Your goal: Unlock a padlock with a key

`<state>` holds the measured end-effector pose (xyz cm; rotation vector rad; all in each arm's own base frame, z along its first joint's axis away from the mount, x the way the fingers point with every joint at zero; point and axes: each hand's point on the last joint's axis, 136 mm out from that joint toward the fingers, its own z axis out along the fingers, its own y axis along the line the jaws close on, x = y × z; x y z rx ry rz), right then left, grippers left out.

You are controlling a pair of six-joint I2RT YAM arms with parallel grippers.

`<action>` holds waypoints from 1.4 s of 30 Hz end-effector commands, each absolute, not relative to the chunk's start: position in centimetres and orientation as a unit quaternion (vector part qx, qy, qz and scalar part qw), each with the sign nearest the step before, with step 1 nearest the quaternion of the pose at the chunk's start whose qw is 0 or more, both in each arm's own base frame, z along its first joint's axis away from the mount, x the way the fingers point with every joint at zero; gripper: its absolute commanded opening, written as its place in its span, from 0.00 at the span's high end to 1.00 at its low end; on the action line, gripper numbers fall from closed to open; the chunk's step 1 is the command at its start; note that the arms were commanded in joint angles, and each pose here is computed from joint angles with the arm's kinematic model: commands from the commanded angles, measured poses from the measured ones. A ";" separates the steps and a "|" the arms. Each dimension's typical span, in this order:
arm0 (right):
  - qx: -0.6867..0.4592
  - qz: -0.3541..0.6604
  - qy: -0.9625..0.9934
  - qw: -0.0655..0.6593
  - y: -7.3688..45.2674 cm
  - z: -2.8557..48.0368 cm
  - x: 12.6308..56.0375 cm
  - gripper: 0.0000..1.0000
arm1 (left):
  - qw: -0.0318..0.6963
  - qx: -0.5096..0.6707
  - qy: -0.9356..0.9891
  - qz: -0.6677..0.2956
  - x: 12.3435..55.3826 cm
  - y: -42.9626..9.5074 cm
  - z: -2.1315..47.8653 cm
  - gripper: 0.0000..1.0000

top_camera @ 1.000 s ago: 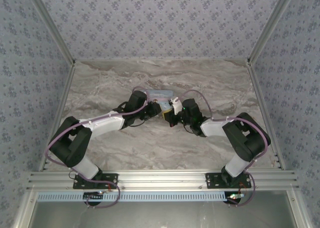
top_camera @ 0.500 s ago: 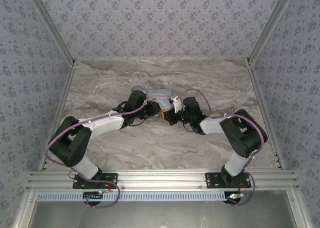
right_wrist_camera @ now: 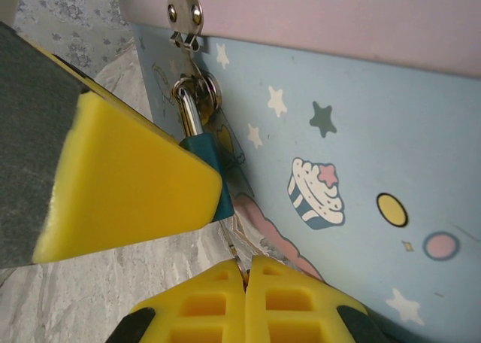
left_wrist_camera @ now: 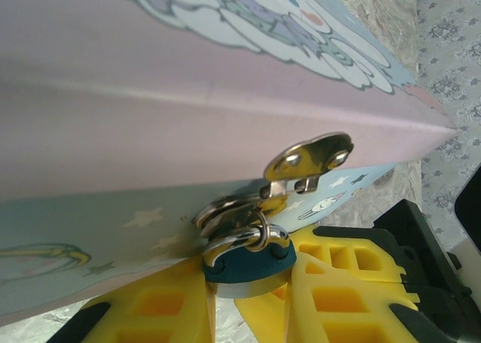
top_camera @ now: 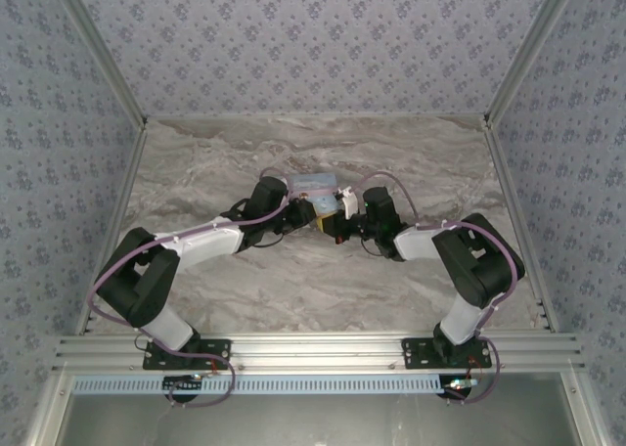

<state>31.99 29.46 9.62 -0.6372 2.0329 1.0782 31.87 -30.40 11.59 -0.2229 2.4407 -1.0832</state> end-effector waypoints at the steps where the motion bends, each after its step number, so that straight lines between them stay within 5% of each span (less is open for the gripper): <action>1: -0.249 0.432 0.764 0.410 30.0 13.0 33.9 1.00 | 0.207 -0.033 0.884 -0.419 30.1 -32.2 11.9 0.76; 28: -0.243 0.432 0.749 0.439 30.3 15.4 34.5 1.00 | 0.184 -0.042 0.887 -0.421 29.5 -32.4 9.9 0.76; 42: -0.198 0.406 0.800 0.395 28.9 11.3 33.6 1.00 | 0.185 -0.048 0.885 -0.425 30.3 -33.0 9.2 0.76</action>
